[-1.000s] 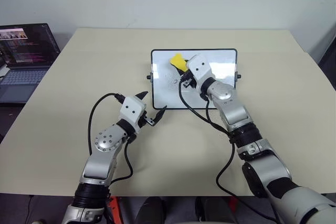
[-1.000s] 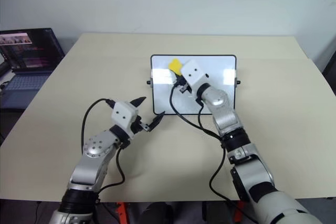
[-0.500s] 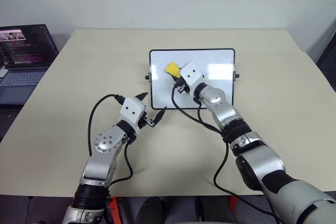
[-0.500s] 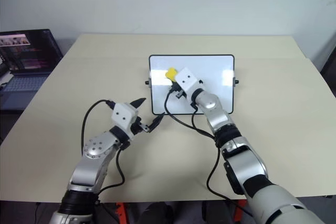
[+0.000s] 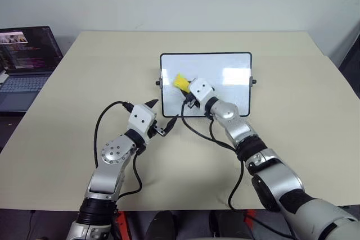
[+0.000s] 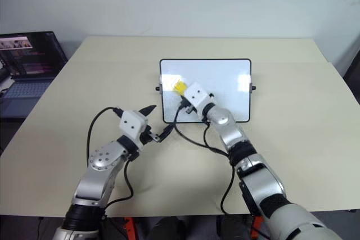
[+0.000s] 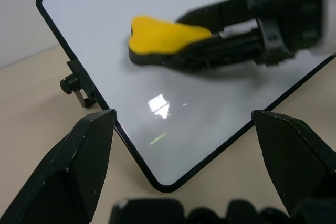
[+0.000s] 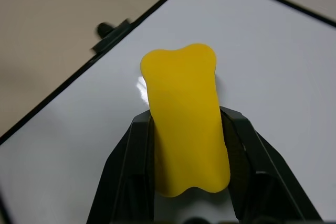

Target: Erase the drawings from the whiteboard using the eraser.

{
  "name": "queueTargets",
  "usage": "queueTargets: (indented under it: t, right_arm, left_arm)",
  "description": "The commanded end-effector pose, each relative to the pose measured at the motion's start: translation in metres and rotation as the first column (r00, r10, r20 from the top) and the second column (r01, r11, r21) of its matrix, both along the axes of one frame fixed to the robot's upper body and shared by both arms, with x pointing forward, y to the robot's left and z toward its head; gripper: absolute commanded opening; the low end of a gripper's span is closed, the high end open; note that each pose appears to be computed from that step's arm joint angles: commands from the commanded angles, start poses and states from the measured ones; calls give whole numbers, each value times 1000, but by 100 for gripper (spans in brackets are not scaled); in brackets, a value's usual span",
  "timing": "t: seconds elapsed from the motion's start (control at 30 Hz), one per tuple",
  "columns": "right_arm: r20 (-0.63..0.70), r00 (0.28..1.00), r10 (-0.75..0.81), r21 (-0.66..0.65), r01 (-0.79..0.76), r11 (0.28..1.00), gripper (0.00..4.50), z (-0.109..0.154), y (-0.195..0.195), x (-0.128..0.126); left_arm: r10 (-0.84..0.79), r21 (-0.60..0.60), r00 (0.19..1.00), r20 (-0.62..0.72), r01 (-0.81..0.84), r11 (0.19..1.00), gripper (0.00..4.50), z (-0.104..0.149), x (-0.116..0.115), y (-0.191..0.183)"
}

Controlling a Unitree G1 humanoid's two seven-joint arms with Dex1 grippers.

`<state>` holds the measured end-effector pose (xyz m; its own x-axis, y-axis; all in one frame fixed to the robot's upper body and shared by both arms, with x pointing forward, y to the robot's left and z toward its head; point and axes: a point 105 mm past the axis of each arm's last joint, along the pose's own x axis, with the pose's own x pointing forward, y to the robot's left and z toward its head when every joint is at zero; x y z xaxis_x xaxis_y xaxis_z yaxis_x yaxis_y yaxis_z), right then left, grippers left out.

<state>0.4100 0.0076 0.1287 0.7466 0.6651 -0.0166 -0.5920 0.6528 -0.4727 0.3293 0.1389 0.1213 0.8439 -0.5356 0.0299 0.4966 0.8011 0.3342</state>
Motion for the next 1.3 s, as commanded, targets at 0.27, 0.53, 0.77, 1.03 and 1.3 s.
queueTargets:
  t: [0.27,0.53,0.77,1.03,1.3]
  right_arm:
    - [-61,998,-10,-101,4,995,139,-40,-27,-20]
    - [20,997,-69,-14,69,998,139,9,-55,-15]
    - [91,993,-80,53,75,996,139,57,-55,-14]
    - [109,993,-43,86,34,996,139,75,-30,-17]
    - [124,992,-8,67,-1,998,139,78,-3,-3]
  left_arm:
    - [9,-5,999,48,-9,1000,450,12,-3,2]
    - [3,-3,999,48,-3,1000,450,13,-1,1]
    - [-11,-1,999,52,11,1000,450,14,2,-1]
    - [-19,-2,999,51,19,1000,450,14,2,-2]
    - [-12,0,999,45,12,1000,450,11,-2,0]
